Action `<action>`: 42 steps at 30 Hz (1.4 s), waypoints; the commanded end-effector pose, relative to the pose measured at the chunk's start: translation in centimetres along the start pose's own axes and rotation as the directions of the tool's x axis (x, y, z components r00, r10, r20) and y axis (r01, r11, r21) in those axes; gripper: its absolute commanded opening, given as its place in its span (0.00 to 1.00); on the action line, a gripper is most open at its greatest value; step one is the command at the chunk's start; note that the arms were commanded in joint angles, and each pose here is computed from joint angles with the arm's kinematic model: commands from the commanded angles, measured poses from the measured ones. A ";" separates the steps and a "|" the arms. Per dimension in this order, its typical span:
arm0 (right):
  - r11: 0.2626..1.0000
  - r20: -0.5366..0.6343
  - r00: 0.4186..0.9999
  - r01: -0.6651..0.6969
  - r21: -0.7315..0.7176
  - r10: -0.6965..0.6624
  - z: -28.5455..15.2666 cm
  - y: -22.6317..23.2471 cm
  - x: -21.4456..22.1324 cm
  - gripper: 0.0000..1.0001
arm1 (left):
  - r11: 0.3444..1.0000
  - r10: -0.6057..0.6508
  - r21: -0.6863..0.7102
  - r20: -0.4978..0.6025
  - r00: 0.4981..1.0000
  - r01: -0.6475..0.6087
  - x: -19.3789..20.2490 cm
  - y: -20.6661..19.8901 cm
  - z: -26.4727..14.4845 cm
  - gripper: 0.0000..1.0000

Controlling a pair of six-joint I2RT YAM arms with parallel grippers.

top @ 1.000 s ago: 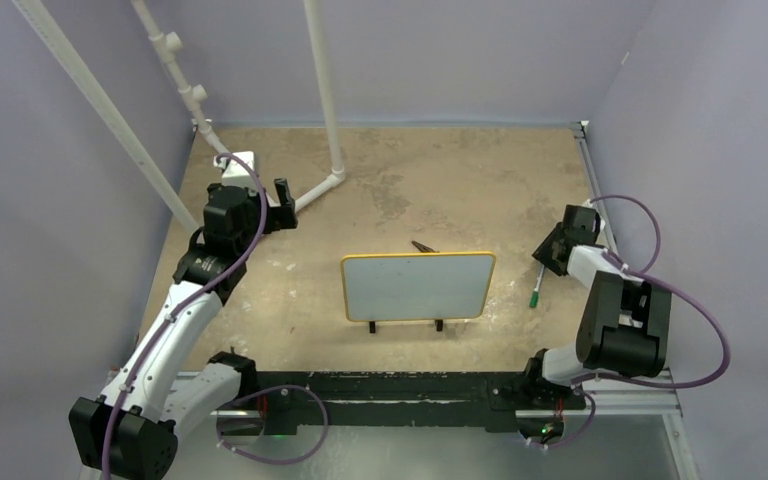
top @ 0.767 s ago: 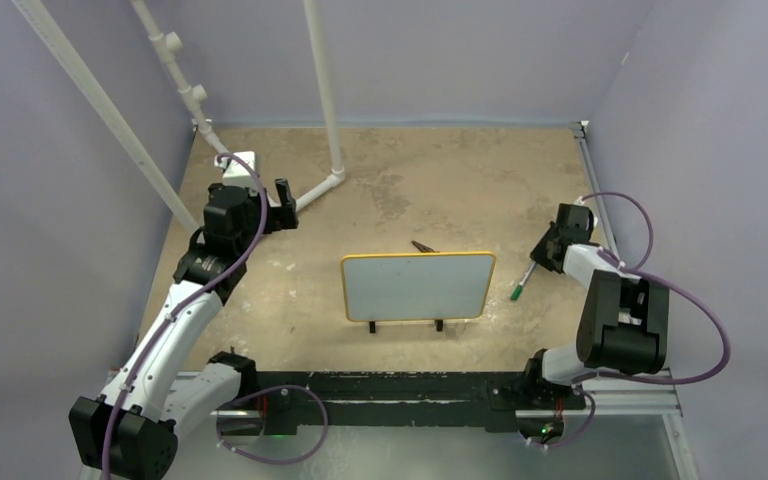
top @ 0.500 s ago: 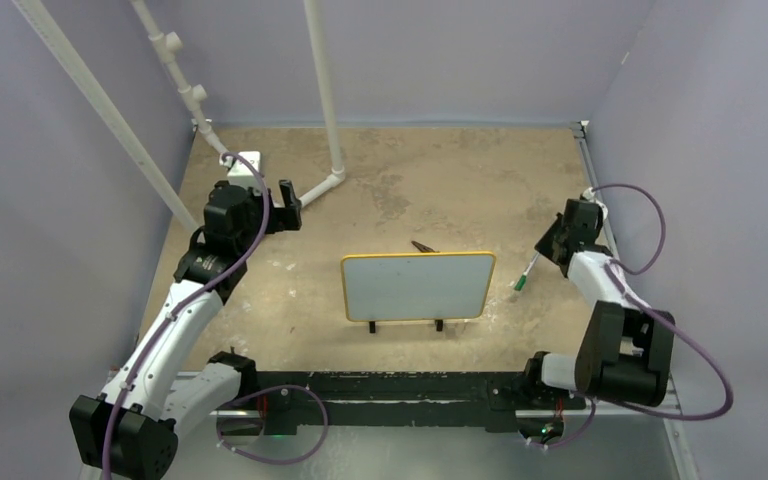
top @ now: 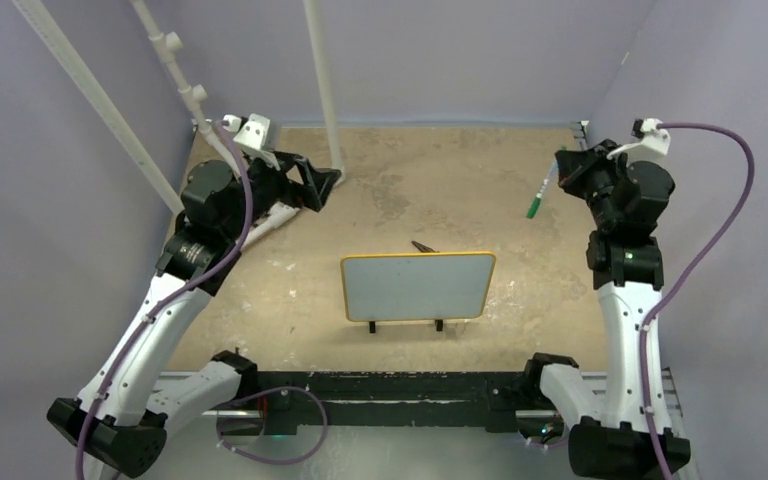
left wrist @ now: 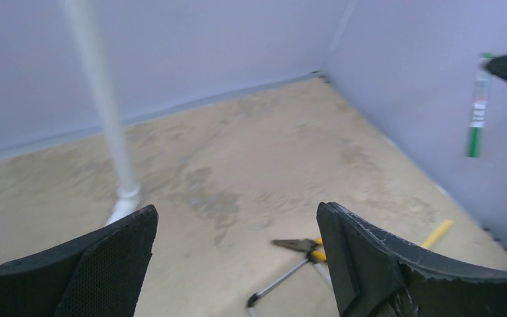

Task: Write a sentence on the whiteboard
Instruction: Open the whiteboard marker at the center of the board.

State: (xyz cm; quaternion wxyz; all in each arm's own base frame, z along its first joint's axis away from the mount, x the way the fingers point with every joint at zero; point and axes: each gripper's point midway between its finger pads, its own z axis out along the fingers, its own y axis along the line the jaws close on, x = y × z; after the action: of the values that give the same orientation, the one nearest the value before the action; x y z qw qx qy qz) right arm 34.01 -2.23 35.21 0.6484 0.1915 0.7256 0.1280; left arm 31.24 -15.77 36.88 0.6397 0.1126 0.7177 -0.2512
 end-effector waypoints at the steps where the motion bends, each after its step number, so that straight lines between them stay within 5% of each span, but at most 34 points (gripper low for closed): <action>1: 0.936 -0.038 0.998 -0.055 -0.348 0.044 -2.6 9.5 -1.4 0.00 | 0.972 -0.036 0.233 0.043 0.998 0.025 -2.9 -7.8 -0.1 0.90; 6: 0.831 -0.037 0.990 -0.133 -0.540 0.135 -5.9 16.3 -3.5 0.00 | 0.880 -0.116 0.464 0.009 0.993 0.098 -2.4 -16.8 -1.0 0.89; 12: 0.737 -0.033 0.973 -0.195 -0.647 0.228 -8.4 19.1 -4.9 0.00 | 0.773 -0.177 0.614 -0.030 0.984 0.158 -1.2 -24.0 -1.7 0.89; 18: 0.674 -0.074 0.957 -0.250 -0.695 0.279 -9.3 20.6 -4.6 0.00 | 0.726 -0.214 0.658 -0.057 0.975 0.198 0.1 -27.5 -0.5 0.90; 24: 0.641 -0.109 0.951 -0.276 -0.716 0.288 -9.6 21.7 -3.9 0.00 | 0.775 -0.237 0.591 -0.058 0.970 0.224 0.6 -27.5 2.2 0.89; 32: 0.624 -0.150 0.947 -0.300 -0.721 0.283 -9.6 22.0 -2.4 0.00 | 0.776 -0.242 0.589 -0.051 0.969 0.225 0.6 -28.1 3.5 0.52; 39: 0.635 -0.167 0.950 -0.300 -0.711 0.263 -9.8 21.5 -1.2 0.00 | 0.794 -0.209 0.577 -0.041 0.977 0.194 0.9 -27.8 3.8 0.00; 42: 0.647 -0.171 0.957 -0.285 -0.707 0.234 -10.0 21.3 -0.7 0.00 | 0.819 -0.160 0.551 -0.043 0.986 0.157 1.7 -26.9 3.5 0.00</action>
State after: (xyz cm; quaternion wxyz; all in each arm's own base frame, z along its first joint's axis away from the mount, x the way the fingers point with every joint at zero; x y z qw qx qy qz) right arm 27.25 16.71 46.96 0.6293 0.0366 0.5916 0.5026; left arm 21.81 -41.29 37.77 0.5287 0.2161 0.6528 -0.4976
